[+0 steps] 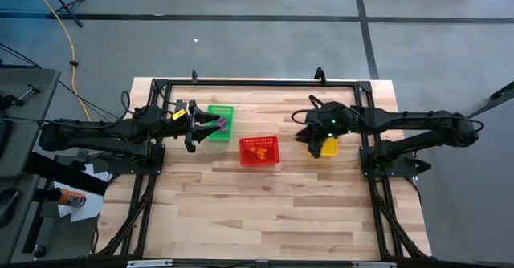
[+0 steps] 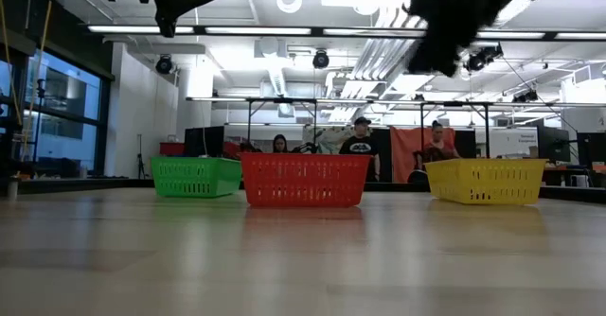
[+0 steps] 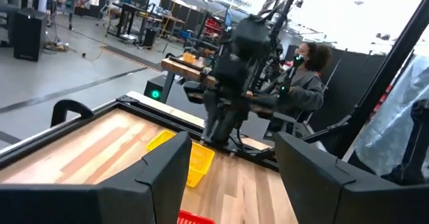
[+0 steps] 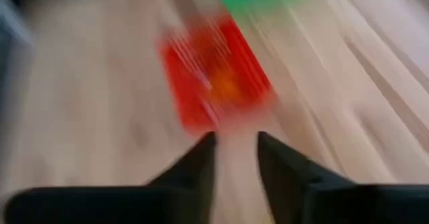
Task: Sort Halloween decoration
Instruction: Return to Home Position
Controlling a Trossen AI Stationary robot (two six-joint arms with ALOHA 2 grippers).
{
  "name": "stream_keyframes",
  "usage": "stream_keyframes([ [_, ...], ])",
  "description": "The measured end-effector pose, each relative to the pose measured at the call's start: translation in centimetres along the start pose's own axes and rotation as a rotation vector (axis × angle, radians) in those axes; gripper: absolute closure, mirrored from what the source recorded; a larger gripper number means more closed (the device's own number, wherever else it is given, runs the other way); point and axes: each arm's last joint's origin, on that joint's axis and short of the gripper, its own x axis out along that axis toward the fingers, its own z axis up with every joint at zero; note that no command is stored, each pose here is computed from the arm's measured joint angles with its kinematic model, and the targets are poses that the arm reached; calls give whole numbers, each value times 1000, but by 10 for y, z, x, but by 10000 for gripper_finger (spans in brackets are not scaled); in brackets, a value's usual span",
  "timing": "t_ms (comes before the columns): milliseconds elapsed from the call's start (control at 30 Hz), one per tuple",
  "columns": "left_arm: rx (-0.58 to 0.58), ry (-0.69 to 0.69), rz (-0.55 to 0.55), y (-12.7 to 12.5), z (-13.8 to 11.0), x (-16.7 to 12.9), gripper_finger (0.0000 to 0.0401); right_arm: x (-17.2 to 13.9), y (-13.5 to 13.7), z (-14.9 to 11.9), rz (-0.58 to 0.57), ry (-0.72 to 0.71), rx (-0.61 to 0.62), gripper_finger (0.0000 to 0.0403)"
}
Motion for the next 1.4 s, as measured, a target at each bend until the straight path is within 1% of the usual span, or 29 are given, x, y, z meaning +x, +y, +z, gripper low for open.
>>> stream_keyframes([
  [100, -39, -3, 4, 0, 0, 0, 194, 10, 11, 16, 130, -221, 38, 378],
  [133, -46, -6, 3, 0, 0, 0, 194, 12, 13, 22, 175, -290, 55, 390],
  [233, -38, -34, -14, -1, 3, 0, 199, 18, 18, 40, 260, -449, 103, 383],
  [300, -14, -73, -37, -4, 8, -2, 212, 19, 20, 50, 291, -518, 94, 386],
  [367, 9, -103, -60, -7, 12, -6, 236, 17, 23, 60, 312, -564, 52, 397],
  [433, 27, -120, -91, -10, 15, -12, 272, 13, 26, 68, 325, -591, 1, 399],
  [567, 58, -122, -161, -17, 18, -24, 370, 3, 28, 81, 325, -641, -29, 399],
  [600, 64, -119, -178, -18, 18, -27, 385, 0, 28, 84, 325, -653, -30, 400],
  [633, 64, -115, -190, -19, 18, -30, 391, -2, 28, 86, 324, -663, -31, 401],
  [700, 68, -108, -205, -21, 18, -34, 389, -5, 28, 90, 322, -674, -27, 401],
  [800, 93, -104, -225, -22, 15, -39, 398, -8, 28, 93, 321, -675, -24, 402],
  [900, 81, -136, -246, -18, 0, -43, 399, -9, 28, 95, 318, -656, -16, 402],
  [1067, -10, -255, -296, -5, -35, -53, 401, -12, 30, 96, 335, -616, 2, 402],
  [1167, -16, -320, -305, 1, -48, -61, 401, -14, 30, 96, 332, -592, 5, 402],
  [1300, -31, -331, -291, 8, -61, -68, 401, -16, 31, 96, 325, -572, 9, 402],
  [1400, -58, -284, -281, 11, -68, -69, 401, -19, 31, 95, 313, -535, 11, 403],
])
